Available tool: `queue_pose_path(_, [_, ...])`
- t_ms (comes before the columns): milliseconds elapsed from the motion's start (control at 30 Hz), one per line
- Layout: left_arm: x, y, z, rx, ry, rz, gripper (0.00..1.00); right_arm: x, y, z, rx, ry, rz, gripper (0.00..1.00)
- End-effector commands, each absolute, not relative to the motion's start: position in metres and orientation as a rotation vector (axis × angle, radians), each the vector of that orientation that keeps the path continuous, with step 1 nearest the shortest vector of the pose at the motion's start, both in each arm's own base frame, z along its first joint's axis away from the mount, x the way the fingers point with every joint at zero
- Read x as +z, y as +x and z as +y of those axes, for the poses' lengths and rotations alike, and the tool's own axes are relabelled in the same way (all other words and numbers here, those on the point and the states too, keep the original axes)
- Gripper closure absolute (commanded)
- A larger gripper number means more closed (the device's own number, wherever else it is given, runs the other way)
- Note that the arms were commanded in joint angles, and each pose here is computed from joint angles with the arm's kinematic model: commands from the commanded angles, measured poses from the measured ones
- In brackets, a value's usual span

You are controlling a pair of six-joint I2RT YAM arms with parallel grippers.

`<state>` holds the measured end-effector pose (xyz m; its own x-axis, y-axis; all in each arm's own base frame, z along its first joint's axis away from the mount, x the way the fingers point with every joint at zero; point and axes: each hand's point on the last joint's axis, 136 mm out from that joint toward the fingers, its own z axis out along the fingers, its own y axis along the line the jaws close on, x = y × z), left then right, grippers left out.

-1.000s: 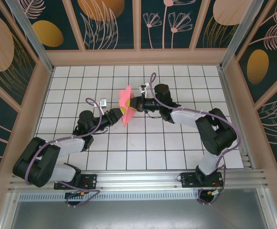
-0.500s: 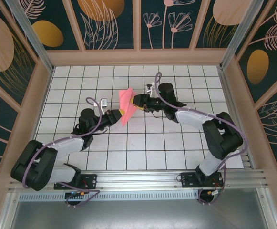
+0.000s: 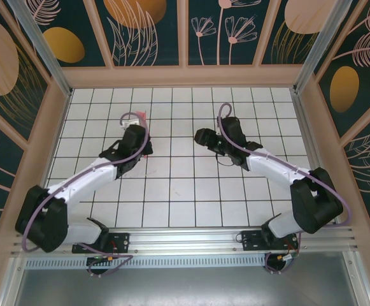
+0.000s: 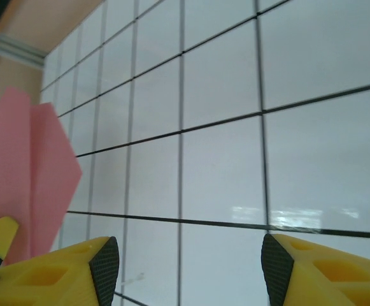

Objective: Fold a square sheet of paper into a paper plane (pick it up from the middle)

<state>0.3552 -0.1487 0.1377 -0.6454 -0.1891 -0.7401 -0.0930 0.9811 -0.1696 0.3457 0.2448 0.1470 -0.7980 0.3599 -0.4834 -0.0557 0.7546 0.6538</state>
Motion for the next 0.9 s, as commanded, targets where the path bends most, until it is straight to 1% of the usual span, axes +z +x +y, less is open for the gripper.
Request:
queue_pose_path(0, [0.112, 0.343, -0.107, 0.363, -0.109, 2.344, 0.87, 0.142, 0.346, 0.225, 0.782, 0.278, 2.339, 0.36])
queue_pose_path(133, [0.09, 0.348, -0.11, 0.499, -0.049, 2.371, 0.86, 0.138, 0.344, 0.219, 0.757, 0.316, 2.345, 0.36])
queue_pose_path(167, [0.082, 0.347, -0.112, 0.522, -0.03, 2.381, 0.86, 0.136, 0.349, 0.207, 0.743, 0.358, 2.337, 0.36])
queue_pose_path(200, [0.085, 0.354, -0.119, 0.512, -0.027, 2.374, 0.85, 0.135, 0.348, 0.205, 0.744, 0.371, 2.337, 0.36])
queue_pose_path(300, [0.063, 0.356, -0.131, 0.515, 0.023, 2.415, 0.84, 0.132, 0.347, 0.198, 0.752, 0.407, 2.334, 0.36])
queue_pose_path(400, [0.044, 0.356, -0.147, 0.469, 0.065, 2.459, 0.83, 0.128, 0.346, 0.196, 0.756, 0.421, 2.342, 0.36])
queue_pose_path(567, [0.03, 0.354, -0.169, 0.326, 0.088, 2.51, 0.76, 0.125, 0.344, 0.196, 0.758, 0.43, 2.354, 0.36])
queue_pose_path(767, [0.039, 0.353, -0.191, 0.127, 0.092, 2.513, 0.65, 0.124, 0.344, 0.198, 0.759, 0.413, 2.361, 0.36])
queue_pose_path(867, [0.053, 0.353, -0.198, 0.026, 0.075, 2.496, 0.56, 0.124, 0.344, 0.207, 0.757, 0.37, 2.373, 0.37])
